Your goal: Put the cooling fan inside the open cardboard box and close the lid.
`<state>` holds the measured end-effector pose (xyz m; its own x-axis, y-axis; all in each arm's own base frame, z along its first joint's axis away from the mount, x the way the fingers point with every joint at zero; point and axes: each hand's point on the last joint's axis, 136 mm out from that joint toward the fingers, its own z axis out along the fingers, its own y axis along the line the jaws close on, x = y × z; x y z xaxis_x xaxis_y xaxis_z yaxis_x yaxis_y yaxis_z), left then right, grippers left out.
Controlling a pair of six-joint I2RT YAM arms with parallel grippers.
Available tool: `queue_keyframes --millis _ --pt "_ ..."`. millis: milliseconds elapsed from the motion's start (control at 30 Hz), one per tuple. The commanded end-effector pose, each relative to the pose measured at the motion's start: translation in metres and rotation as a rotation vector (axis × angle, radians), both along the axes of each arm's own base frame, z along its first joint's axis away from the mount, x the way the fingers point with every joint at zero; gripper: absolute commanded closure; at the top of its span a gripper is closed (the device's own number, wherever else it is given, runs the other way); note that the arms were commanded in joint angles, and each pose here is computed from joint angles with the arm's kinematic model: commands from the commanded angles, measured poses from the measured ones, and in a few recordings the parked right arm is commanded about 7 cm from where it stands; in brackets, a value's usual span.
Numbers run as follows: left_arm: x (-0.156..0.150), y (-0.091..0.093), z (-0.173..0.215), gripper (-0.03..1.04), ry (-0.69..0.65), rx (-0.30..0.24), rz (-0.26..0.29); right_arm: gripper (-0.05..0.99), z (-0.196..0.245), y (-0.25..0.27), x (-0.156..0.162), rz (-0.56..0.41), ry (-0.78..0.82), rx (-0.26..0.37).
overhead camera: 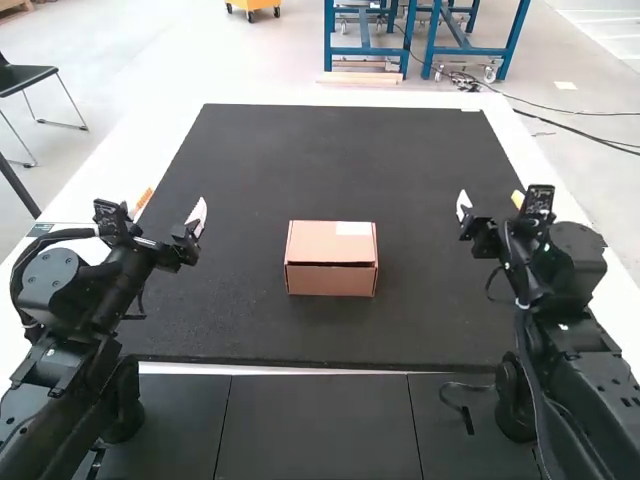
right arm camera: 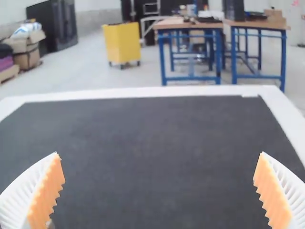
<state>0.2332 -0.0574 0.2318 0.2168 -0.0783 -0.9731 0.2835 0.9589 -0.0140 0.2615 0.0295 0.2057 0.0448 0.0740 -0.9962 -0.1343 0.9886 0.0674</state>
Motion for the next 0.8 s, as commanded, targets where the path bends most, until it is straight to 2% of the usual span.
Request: queue_keyframes --millis 0,200,267,300,367,433,533,767 --pt "-0.001 -0.002 -0.002 0.05 0.007 -0.026 -0.021 0.03 0.004 -0.004 -0.007 -0.021 -0.058 0.027" --pt "0.003 0.002 -0.020 0.05 0.087 -0.026 -0.008 0.03 -0.006 -0.009 -0.017 -0.043 -0.049 0.035" --pt "0.003 -0.004 -0.029 0.05 0.131 -0.046 -0.054 0.03 -0.019 -0.010 -0.016 -0.048 0.001 0.004" --pt "0.003 -0.003 -0.034 0.05 0.151 -0.043 -0.055 0.03 -0.027 -0.009 -0.015 -0.047 0.033 -0.009" --pt "0.005 0.001 -0.039 0.05 0.168 -0.032 -0.033 0.03 -0.042 -0.007 -0.016 -0.039 0.093 -0.009" --pt "0.006 0.004 -0.045 0.05 0.184 0.009 -0.012 0.03 -0.052 -0.006 -0.017 -0.035 0.138 0.003" --pt "0.006 0.006 -0.045 0.05 0.182 0.014 -0.005 0.03 -0.058 -0.007 -0.017 -0.045 0.164 0.030" --pt "0.006 0.005 -0.045 0.05 0.177 0.024 -0.007 0.02 -0.058 -0.008 -0.017 -0.047 0.164 0.029"
